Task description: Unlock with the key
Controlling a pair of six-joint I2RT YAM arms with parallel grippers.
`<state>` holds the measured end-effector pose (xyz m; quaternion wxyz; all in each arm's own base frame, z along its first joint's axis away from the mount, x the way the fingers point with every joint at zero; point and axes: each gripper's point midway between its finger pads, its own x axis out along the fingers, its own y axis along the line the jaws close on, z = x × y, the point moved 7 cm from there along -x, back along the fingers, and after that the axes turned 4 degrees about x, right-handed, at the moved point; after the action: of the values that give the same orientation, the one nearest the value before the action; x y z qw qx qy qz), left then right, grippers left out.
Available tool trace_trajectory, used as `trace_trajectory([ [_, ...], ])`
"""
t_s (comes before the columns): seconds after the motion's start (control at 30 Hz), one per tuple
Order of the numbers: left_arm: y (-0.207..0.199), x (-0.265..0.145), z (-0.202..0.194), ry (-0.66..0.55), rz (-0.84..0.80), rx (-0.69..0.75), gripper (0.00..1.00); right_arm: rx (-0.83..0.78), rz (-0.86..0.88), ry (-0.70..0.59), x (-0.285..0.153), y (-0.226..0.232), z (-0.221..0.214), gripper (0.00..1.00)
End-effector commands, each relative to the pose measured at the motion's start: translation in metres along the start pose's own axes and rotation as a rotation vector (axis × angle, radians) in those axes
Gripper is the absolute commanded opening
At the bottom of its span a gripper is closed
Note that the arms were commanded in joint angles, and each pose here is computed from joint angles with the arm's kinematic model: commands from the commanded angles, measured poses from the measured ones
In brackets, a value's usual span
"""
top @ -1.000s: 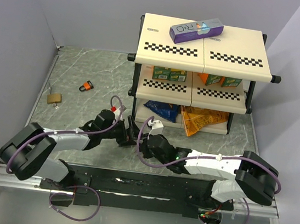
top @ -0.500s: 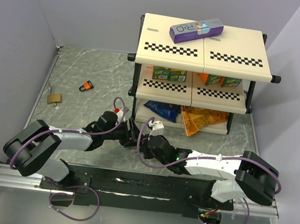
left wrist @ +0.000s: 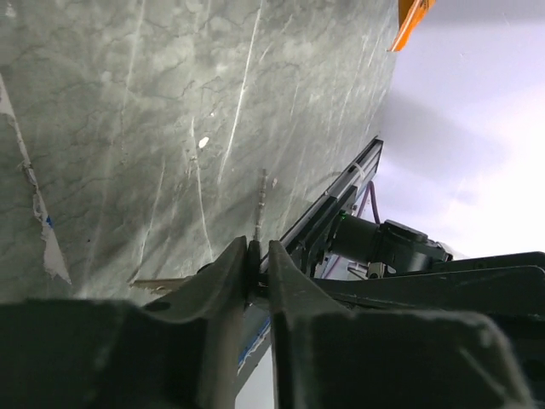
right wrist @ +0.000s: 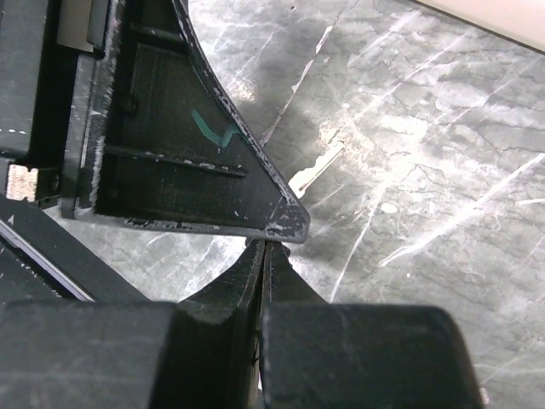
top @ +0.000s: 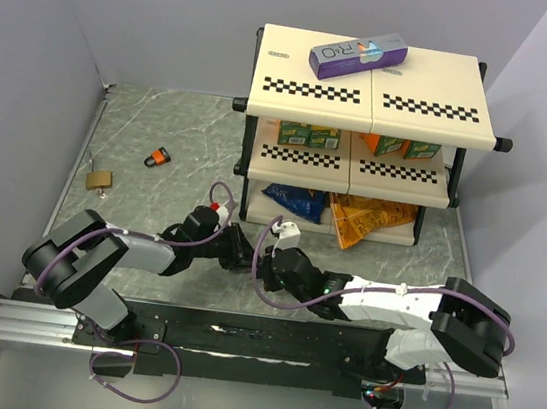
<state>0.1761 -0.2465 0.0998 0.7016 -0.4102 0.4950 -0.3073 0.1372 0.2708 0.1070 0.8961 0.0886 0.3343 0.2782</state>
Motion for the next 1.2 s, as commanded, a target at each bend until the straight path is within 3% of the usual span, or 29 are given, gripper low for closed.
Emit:
trace_trajectory([
  [0.0,-0.015,0.003,0.004,-0.02,-0.064,0.041,0.15,0.019,0.072,-0.056,-0.005,0.01,0.014,0.0],
  [0.1,-0.016,0.001,0.005,-0.043,-0.064,0.063,0.01,0.02,0.072,-0.048,-0.006,0.009,0.012,0.0],
  [0.3,-0.025,-0.013,0.009,-0.158,-0.118,0.128,0.01,0.061,0.129,-0.051,-0.016,0.008,0.008,0.02],
  [0.33,-0.032,-0.017,0.01,-0.182,-0.149,0.154,0.01,0.069,0.14,-0.053,-0.018,0.008,0.009,0.05],
  [0.47,-0.038,-0.03,0.008,-0.237,-0.189,0.245,0.01,0.15,0.241,-0.1,-0.028,0.011,0.021,0.35],
  [0.57,-0.043,-0.041,0.006,-0.278,-0.237,0.297,0.01,0.251,0.334,-0.148,-0.038,0.004,0.03,0.47],
  [0.73,-0.053,-0.059,0.003,-0.335,-0.317,0.363,0.01,0.285,0.396,-0.18,-0.052,-0.004,0.04,0.57],
  [0.87,-0.055,-0.065,0.004,-0.359,-0.299,0.323,0.01,0.247,0.458,-0.204,-0.061,0.003,0.048,0.64],
  [1.17,-0.064,-0.072,0.0,-0.334,-0.346,0.249,0.01,0.145,0.616,-0.227,-0.062,0.025,0.053,0.72],
])
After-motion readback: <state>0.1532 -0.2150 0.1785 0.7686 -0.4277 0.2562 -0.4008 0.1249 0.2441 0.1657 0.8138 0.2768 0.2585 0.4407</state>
